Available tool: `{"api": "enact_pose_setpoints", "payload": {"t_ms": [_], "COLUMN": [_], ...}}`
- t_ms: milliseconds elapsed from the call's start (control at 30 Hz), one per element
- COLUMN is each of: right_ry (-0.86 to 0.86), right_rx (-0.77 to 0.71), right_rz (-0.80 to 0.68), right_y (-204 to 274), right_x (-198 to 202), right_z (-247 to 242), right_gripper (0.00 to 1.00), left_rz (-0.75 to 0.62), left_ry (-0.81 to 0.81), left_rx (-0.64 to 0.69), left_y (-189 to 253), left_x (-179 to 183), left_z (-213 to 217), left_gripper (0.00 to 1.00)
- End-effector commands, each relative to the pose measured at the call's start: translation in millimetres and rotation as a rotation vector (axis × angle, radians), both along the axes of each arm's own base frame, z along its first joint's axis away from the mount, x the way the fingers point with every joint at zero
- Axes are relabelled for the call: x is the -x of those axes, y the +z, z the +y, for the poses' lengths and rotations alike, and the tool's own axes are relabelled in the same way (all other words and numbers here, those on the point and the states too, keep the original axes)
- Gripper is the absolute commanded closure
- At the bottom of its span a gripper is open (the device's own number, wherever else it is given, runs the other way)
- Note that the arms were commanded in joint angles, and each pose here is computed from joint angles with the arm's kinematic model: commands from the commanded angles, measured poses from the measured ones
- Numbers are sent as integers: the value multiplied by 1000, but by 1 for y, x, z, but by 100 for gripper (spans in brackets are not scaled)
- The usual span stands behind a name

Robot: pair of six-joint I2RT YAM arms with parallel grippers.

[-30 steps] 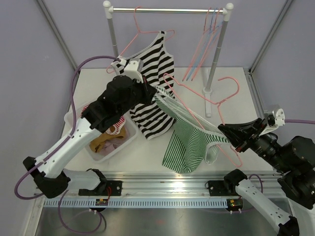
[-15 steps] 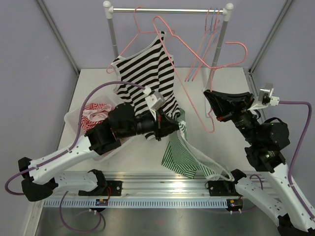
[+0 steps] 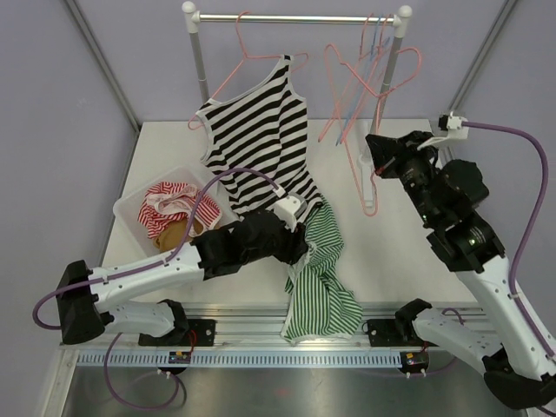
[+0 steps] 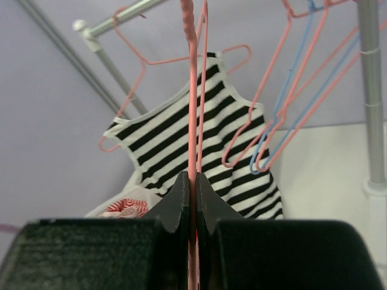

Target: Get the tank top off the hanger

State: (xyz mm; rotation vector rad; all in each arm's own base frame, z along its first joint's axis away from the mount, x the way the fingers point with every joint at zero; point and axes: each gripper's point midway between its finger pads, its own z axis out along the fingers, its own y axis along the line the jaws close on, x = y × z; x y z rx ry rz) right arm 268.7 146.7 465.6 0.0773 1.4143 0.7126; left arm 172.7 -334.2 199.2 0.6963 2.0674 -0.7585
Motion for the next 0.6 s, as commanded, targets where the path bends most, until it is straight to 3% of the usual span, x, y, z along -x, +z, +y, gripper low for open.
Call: {"api": "enact_pose_setpoints", "payload": {"t_ms": [0, 100, 167, 400, 567], "right_ry": [-167, -204, -273, -492, -428], "right_rx": [64, 95, 143, 271, 331], "right_rz": [111, 137, 204, 246, 247], "right_y": [-12, -3, -15, -5, -11], "right_x": [-29, -51, -72, -102, -115], "right_z": [-18, -13, -15, -39, -22], "right_gripper": [100, 100, 100, 100, 100], "left_rz": [-47, -57, -58, -84, -96], "left_ry": [86, 95, 98, 162, 212], "left_rx": [45, 29, 14, -18, -40], "left_y": [20, 27, 28, 40, 46], "left_x": [-9, -5, 0, 4, 3], "left_z": [4, 13, 19, 48, 66], "left_gripper": [49, 23, 16, 4, 1]}}
